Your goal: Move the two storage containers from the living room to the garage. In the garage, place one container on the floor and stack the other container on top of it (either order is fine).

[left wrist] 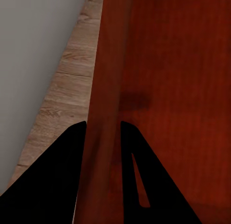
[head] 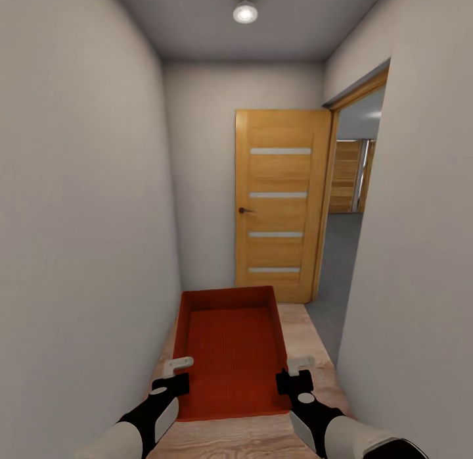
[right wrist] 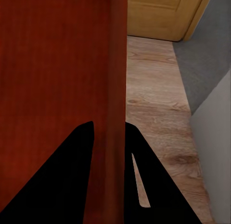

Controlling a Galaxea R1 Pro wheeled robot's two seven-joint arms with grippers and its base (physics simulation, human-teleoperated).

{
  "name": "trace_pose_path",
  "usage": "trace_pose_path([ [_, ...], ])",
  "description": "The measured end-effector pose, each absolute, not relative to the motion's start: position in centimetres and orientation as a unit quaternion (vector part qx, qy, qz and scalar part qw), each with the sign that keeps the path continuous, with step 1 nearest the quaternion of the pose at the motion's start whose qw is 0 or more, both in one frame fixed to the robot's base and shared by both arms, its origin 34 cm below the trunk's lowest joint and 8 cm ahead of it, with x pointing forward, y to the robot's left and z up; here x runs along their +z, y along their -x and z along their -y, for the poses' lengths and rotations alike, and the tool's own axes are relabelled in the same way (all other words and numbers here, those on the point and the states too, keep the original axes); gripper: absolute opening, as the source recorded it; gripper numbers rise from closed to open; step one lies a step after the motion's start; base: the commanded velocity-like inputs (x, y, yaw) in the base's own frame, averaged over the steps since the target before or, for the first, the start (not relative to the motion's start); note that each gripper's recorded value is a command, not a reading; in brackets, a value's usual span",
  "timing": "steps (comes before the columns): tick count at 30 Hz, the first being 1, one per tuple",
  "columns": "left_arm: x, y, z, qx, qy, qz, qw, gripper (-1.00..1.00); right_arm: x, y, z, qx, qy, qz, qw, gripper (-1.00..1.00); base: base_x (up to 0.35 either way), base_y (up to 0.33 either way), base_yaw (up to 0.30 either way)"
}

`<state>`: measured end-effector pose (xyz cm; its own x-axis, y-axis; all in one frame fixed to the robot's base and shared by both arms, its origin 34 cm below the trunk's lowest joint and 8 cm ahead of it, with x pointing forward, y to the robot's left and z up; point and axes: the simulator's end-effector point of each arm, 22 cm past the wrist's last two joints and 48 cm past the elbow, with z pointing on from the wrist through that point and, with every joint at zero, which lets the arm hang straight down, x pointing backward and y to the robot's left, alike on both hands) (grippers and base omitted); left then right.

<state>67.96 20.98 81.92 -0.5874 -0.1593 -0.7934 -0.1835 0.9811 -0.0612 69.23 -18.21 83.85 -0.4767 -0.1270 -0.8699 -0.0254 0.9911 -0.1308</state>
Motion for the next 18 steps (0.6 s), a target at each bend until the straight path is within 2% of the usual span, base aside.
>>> trace_pose_path([
  [18,81.92,-67.96,-21.00,0.014,0.096,-0.891,0.444,-1.00,83.84,-69.22,18.20,-0.050,0.044,-0.858,0.510,-1.00,0.332,0.000,0.000],
])
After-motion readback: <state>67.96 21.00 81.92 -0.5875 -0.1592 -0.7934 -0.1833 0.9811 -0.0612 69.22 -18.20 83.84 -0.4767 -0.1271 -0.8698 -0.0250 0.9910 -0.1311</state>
